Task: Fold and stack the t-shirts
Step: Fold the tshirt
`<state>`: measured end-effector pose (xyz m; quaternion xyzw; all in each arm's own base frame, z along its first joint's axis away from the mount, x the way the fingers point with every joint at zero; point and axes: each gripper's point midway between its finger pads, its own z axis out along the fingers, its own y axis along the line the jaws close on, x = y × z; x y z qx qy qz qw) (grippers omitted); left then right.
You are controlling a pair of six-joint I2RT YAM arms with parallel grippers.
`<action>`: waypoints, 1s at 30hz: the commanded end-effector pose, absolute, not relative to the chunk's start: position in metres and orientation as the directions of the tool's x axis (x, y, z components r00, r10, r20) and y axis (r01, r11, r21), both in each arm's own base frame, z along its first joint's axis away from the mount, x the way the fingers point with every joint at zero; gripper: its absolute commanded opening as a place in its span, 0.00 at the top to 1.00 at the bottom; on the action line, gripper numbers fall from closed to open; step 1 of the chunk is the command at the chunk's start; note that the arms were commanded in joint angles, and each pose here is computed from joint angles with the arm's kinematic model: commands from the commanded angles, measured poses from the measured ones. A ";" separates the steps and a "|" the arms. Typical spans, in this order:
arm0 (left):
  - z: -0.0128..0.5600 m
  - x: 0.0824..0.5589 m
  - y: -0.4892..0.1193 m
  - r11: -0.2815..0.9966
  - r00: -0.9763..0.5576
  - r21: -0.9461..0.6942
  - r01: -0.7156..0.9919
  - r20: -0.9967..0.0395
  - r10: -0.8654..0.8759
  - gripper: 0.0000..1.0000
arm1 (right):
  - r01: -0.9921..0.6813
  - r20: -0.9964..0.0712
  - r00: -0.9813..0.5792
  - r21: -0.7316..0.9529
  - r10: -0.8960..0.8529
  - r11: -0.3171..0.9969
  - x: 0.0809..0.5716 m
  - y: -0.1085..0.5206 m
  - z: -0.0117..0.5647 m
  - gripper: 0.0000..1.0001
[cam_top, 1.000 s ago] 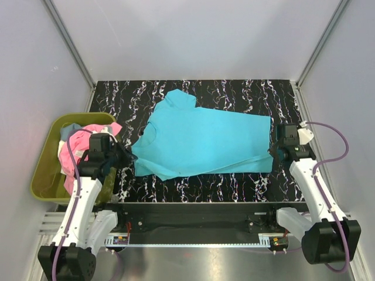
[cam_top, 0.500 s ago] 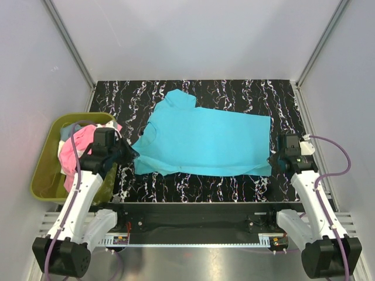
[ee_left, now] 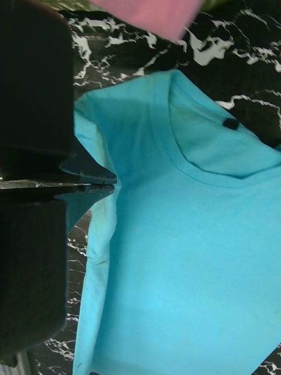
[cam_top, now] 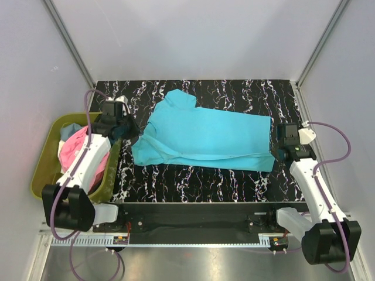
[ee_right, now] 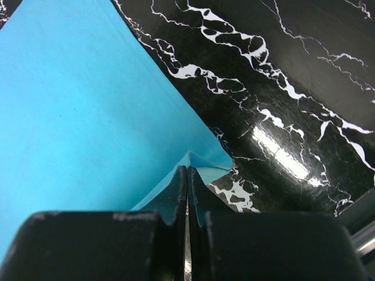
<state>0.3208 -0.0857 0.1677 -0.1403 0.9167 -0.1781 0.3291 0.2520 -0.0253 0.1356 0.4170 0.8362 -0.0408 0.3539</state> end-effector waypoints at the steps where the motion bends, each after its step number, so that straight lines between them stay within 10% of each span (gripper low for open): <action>1: 0.191 0.355 -0.102 0.889 -0.714 -0.458 -0.019 -0.616 -0.332 1.00 | 0.698 -0.686 -0.364 0.246 0.630 0.672 0.273 -0.032 0.156 1.00; 30: 0.133 0.456 -0.108 0.925 -0.810 -0.374 -0.065 -0.522 -0.268 1.00 | 0.736 -0.623 -0.465 0.122 0.629 0.666 0.318 -0.043 0.077 1.00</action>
